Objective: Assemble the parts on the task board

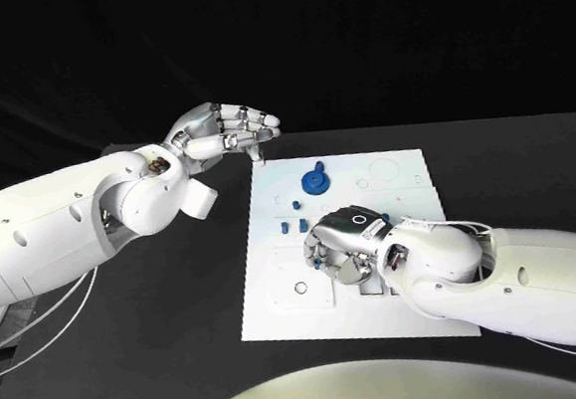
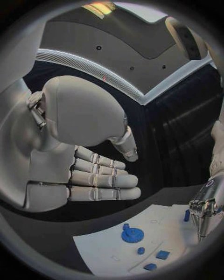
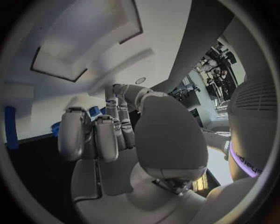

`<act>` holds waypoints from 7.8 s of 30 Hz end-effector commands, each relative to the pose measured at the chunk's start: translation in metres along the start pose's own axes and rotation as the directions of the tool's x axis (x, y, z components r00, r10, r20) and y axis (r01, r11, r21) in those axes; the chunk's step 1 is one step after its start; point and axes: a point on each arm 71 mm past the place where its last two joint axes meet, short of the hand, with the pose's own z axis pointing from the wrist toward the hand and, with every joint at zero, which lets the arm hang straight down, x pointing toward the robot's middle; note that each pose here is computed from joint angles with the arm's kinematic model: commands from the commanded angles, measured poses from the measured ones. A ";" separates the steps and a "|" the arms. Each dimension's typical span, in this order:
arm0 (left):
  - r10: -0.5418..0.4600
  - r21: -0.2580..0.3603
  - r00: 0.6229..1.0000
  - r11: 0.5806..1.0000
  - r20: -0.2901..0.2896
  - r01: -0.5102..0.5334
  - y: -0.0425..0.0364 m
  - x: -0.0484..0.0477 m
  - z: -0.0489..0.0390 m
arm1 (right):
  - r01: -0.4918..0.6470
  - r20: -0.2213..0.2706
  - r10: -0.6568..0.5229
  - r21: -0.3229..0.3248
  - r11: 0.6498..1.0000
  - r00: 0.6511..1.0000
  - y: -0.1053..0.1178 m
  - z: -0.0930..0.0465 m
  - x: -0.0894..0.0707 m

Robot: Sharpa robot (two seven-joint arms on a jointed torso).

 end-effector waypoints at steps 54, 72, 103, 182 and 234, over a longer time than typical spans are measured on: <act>-0.008 -0.002 1.000 1.000 -0.024 0.008 0.0017 0.0009 0.0003 | 0.012 -0.002 -0.011 0.269 0.963 1.000 -0.096 -0.070 -0.062; -0.010 -0.002 0.999 1.000 -0.031 0.010 0.0014 0.0011 -0.0008 | -0.017 -0.006 0.019 0.257 0.966 1.000 -0.094 -0.059 -0.051; -0.008 -0.004 1.000 1.000 -0.026 0.008 0.0019 -0.0010 -0.0014 | -0.001 0.017 -0.004 0.253 0.967 1.000 -0.092 -0.057 -0.045; -0.018 -0.004 0.998 1.000 -0.053 0.018 0.0046 0.0078 0.0074 | -0.062 -0.076 0.057 -0.068 0.996 0.995 0.026 -0.002 -0.005; -0.012 -0.014 0.999 1.000 -0.053 0.012 0.0052 0.0065 0.0062 | -0.125 0.034 0.127 -0.039 0.991 0.991 0.015 -0.015 -0.020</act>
